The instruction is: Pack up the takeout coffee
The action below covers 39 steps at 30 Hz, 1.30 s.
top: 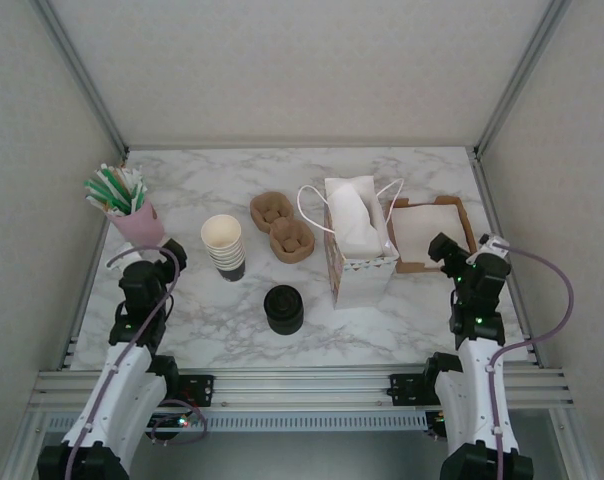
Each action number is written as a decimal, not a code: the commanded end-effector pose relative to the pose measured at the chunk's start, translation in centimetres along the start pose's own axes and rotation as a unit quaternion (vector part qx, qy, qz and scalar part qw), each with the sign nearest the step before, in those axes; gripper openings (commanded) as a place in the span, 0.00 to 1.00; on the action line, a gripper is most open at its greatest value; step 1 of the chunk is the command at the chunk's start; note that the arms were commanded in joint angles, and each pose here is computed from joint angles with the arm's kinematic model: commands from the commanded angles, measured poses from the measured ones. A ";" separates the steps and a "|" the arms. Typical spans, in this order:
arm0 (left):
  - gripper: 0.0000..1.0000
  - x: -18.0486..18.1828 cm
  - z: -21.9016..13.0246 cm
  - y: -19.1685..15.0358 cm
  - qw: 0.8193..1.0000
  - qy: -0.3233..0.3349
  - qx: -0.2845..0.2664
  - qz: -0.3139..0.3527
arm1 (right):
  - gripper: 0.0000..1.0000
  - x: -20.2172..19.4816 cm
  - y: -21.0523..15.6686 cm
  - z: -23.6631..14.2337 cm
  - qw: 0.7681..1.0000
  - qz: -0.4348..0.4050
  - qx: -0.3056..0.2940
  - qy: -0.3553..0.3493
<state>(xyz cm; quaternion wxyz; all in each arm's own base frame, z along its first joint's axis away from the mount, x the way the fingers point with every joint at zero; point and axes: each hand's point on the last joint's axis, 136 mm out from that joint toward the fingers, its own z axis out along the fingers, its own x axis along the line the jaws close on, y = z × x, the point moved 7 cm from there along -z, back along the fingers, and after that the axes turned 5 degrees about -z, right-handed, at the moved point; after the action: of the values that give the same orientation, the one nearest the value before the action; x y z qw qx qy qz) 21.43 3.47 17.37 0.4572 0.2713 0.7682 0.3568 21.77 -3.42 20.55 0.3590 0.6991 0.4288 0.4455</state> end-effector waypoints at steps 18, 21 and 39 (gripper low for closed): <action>1.00 -1.5 2.9 -0.6 0.977 -0.095 -0.108 0.155 | 0.99 0.9 -4.2 4.0 0.987 -0.144 -0.066 -0.024; 1.00 -1.6 3.8 -0.7 0.976 -0.094 -0.109 0.162 | 0.99 1.5 -4.4 5.1 0.986 -0.154 -0.061 -0.019; 1.00 -2.4 7.2 -1.8 0.971 -0.127 -0.104 0.174 | 0.99 2.5 -5.5 10.2 0.983 -0.183 -0.028 -0.001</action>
<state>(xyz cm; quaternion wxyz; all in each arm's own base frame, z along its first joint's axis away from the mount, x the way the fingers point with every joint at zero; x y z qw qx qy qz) 28.77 2.81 13.18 0.4775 0.4072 0.6350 0.4506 29.39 -0.60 11.78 0.4400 0.6221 0.5358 0.3637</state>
